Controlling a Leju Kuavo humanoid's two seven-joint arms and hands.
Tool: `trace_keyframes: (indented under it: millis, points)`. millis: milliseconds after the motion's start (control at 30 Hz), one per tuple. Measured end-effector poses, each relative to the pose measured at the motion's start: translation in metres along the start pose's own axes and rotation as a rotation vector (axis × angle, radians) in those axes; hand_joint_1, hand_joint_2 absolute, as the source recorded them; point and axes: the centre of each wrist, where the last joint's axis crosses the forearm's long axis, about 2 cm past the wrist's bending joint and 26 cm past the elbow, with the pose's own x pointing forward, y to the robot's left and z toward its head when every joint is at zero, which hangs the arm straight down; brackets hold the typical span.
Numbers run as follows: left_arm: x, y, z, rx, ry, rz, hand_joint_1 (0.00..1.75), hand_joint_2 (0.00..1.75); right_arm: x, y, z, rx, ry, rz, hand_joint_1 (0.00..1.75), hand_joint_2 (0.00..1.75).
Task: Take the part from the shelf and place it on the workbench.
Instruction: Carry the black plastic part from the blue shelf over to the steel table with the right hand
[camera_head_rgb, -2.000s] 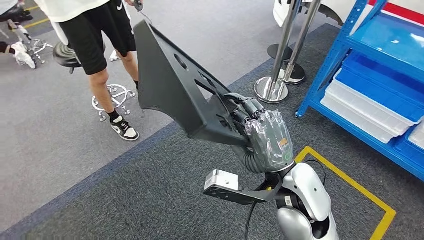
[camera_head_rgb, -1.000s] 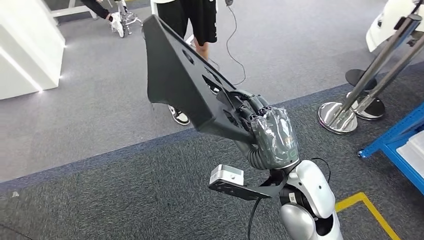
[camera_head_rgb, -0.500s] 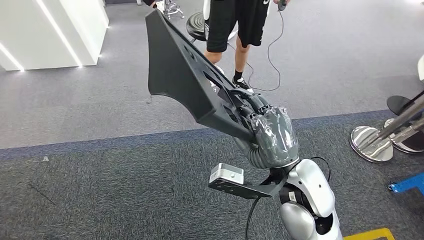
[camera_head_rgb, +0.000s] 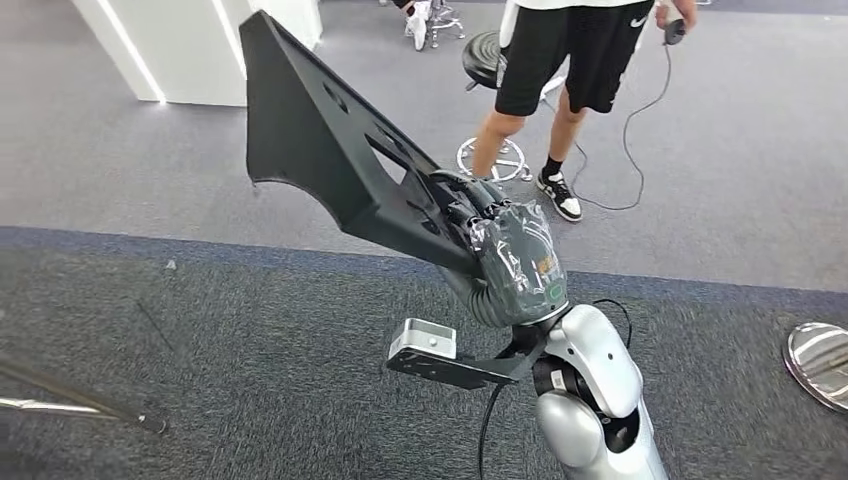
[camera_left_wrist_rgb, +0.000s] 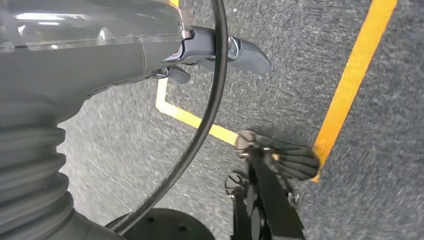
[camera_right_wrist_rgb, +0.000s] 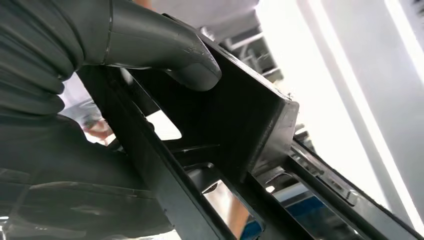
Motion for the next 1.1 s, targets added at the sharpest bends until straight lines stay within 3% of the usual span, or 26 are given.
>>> trace_keyframes:
  millis: [1100]
  points:
    - [-0.002, 0.003, 0.0, 0.014, 0.007, 0.022, 0.0, 1.75, 0.001, 0.016, -0.006, 0.05, -0.018, -0.021, 1.75, 1.75]
